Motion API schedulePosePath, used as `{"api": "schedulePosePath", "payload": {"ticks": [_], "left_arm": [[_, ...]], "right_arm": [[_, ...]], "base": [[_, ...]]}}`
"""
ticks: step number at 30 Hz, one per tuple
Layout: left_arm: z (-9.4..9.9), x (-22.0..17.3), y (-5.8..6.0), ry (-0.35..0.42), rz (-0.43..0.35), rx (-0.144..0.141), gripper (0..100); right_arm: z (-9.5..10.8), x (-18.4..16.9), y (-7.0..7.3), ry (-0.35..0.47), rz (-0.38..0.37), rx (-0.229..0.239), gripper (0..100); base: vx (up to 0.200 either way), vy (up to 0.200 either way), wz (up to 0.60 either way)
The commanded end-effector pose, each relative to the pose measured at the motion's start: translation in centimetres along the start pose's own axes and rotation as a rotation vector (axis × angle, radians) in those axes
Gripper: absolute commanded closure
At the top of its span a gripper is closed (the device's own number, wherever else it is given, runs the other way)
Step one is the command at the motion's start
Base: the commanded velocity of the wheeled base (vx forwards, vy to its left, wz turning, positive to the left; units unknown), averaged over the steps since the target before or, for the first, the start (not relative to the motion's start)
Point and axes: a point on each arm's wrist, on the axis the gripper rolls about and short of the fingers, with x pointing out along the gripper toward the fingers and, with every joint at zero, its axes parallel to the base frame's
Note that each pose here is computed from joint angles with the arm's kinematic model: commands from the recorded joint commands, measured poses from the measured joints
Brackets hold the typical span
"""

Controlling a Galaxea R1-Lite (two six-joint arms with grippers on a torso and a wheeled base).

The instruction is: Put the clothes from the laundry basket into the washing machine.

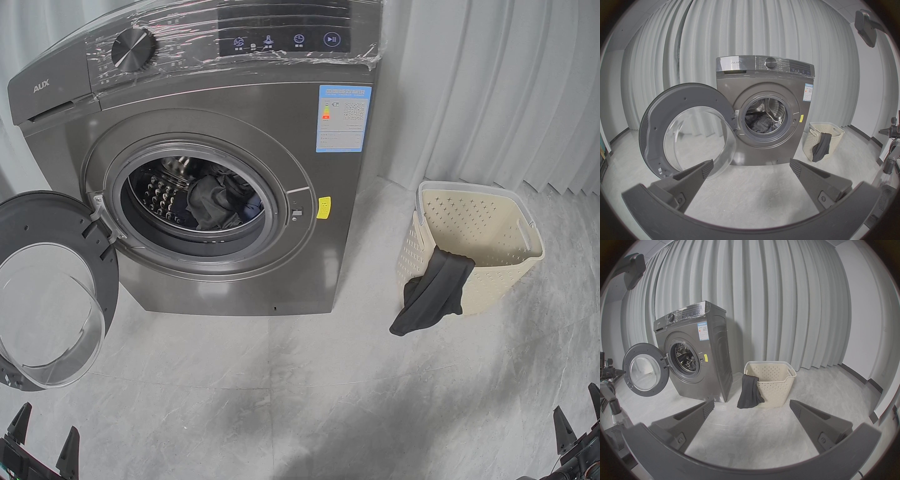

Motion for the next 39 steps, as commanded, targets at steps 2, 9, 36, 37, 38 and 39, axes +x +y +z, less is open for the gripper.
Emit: {"api": "schedulePosePath", "payload": {"ticks": [2,9,36,37,38,39], "left_arm": [[-0.50,0.09,0.00,0.012,-0.001,-0.005,0],[-0.50,0.09,0.00,0.012,-0.001,-0.014,0],[-0.50,0.09,0.01,0.012,-0.001,-0.031,0],[-0.50,0.09,0.01,0.012,0.000,-0.031,0],[-0.50,0.09,0.01,0.012,-0.001,-0.031,0],[-0.50,0.09,0.01,0.012,-0.001,-0.031,0]], "right_arm": [[-0.52,0.04,0.00,0.006,0.001,-0.001,0],[-0.52,0.04,0.00,0.006,0.001,-0.001,0],[-0.52,0.04,0.00,0.006,0.001,0.000,0],[-0.52,0.04,0.00,0.006,0.001,0.000,0],[-0.52,0.04,0.00,0.006,0.001,0.000,0],[-0.53,0.04,0.00,0.008,0.001,0.000,0]], "base": [[0.000,-0.200,0.00],[0.000,-0.029,0.00],[0.000,-0.170,0.00],[0.000,0.000,0.00],[0.000,0.000,0.00],[0.000,0.000,0.00]]}}
